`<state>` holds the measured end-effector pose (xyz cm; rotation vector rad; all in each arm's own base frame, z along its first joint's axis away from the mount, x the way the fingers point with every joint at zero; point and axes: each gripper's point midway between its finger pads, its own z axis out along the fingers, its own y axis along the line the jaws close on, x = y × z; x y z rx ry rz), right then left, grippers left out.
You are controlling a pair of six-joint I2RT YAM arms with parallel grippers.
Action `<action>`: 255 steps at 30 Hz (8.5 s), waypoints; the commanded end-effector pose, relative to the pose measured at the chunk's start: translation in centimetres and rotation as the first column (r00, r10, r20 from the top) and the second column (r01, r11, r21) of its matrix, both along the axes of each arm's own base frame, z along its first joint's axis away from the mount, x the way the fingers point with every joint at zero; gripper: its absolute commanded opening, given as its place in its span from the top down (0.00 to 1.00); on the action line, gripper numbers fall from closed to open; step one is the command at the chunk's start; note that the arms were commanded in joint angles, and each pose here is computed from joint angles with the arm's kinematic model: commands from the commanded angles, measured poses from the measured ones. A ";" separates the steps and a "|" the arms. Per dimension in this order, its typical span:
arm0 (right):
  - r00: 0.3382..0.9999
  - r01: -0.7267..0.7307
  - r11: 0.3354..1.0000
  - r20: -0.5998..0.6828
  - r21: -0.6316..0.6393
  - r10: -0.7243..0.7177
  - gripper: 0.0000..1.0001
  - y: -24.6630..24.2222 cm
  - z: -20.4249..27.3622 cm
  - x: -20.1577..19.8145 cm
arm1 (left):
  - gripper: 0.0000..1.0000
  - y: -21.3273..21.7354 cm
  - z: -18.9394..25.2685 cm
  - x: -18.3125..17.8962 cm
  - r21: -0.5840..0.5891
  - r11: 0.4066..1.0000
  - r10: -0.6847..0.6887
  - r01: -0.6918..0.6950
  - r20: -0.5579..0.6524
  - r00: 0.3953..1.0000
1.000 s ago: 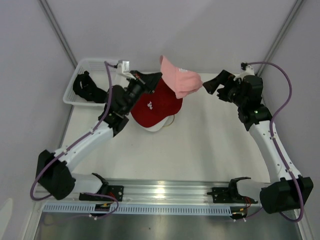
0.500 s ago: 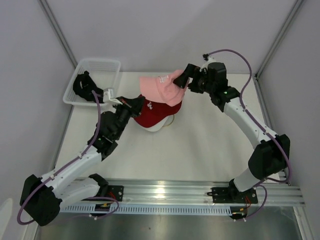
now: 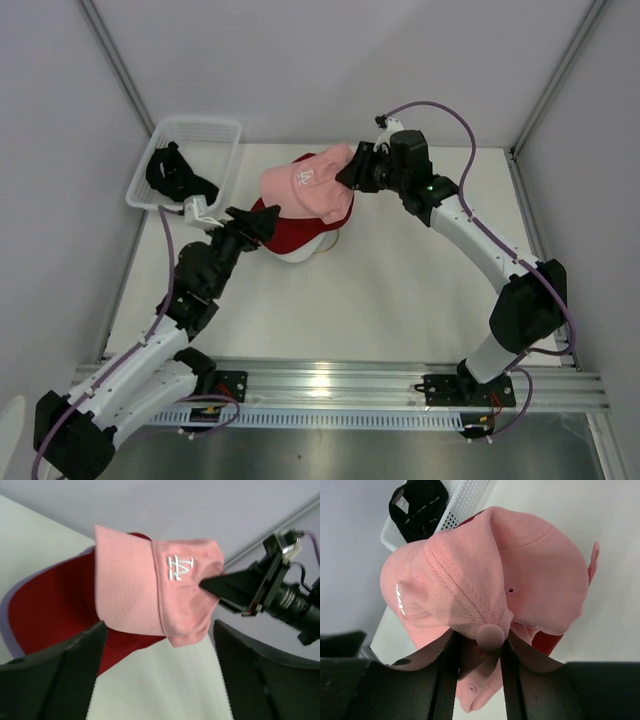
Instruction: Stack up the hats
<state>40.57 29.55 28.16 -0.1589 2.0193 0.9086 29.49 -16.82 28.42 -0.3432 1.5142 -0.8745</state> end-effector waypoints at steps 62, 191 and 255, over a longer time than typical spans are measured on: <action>0.985 0.168 0.982 0.057 -0.086 -0.163 0.00 -13.4 7.2 -3.8 | 0.99 -5.4 13.8 6.8 -0.578 0.810 -0.011 0.099 0.154 0.988; 0.985 -0.034 0.900 0.168 0.435 -0.044 0.00 -3.4 21.1 0.4 | 0.99 17.5 21.2 18.1 0.715 0.585 0.389 -0.382 0.166 0.906; 0.987 0.096 0.532 -0.013 0.841 -0.158 0.93 6.5 27.2 1.2 | 0.98 0.2 21.5 3.2 0.697 0.652 0.035 -0.297 0.363 0.931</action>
